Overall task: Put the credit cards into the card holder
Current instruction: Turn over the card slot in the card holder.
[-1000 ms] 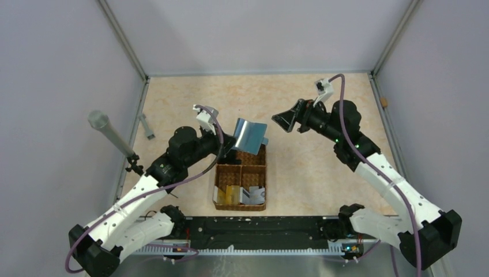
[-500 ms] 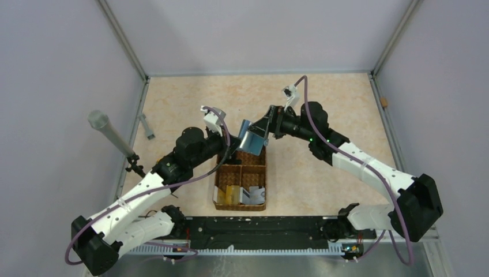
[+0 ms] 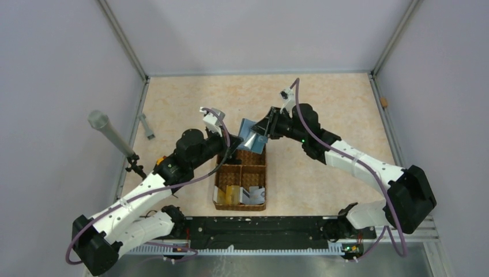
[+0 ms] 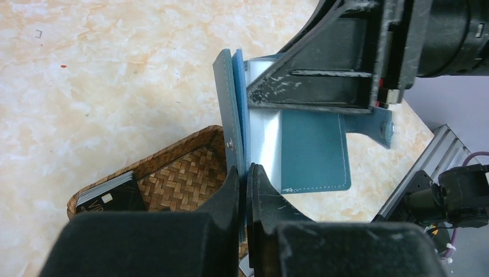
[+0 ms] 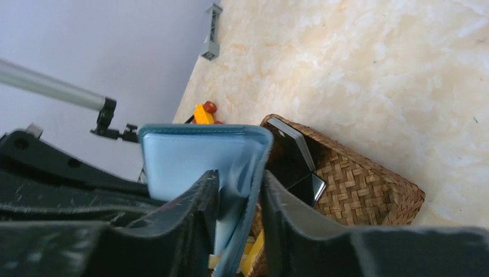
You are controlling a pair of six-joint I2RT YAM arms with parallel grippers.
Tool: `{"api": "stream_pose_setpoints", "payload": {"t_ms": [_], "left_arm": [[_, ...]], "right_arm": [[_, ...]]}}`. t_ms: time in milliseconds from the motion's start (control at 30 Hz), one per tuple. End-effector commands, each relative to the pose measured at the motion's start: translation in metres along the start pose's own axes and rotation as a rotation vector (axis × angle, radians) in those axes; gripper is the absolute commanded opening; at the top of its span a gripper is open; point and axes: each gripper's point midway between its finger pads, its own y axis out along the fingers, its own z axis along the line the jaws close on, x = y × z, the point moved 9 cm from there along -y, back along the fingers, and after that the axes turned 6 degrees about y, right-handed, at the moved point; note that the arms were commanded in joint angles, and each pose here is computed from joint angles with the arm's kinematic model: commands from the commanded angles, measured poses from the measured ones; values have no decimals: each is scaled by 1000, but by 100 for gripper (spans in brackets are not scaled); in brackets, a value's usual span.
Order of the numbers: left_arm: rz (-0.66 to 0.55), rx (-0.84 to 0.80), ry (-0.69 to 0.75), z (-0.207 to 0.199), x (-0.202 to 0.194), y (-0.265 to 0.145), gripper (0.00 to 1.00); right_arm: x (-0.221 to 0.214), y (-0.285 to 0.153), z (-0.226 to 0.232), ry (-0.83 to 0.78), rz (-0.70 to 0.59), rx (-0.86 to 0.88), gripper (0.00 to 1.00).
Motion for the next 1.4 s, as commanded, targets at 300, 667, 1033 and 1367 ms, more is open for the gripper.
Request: {"api": "stream_pose_setpoints", "payload": {"t_ms": [300,667,1033,1367], "left_arm": [[-132,-66,-151,-8,15,-12,27],[-124,-173,-196,-12,17,-13,19],[-45,100,-156,12,15,-20,0],[4,176,-205,18,22,-3,0]], "right_arm": [[4,-18,22,-84,-24,272,0],[7,-54,38,-224,-22,393,0],[29,-76,13,-298,-170,-61,66],[28,-72,79,-250,-234,224,48]]}}
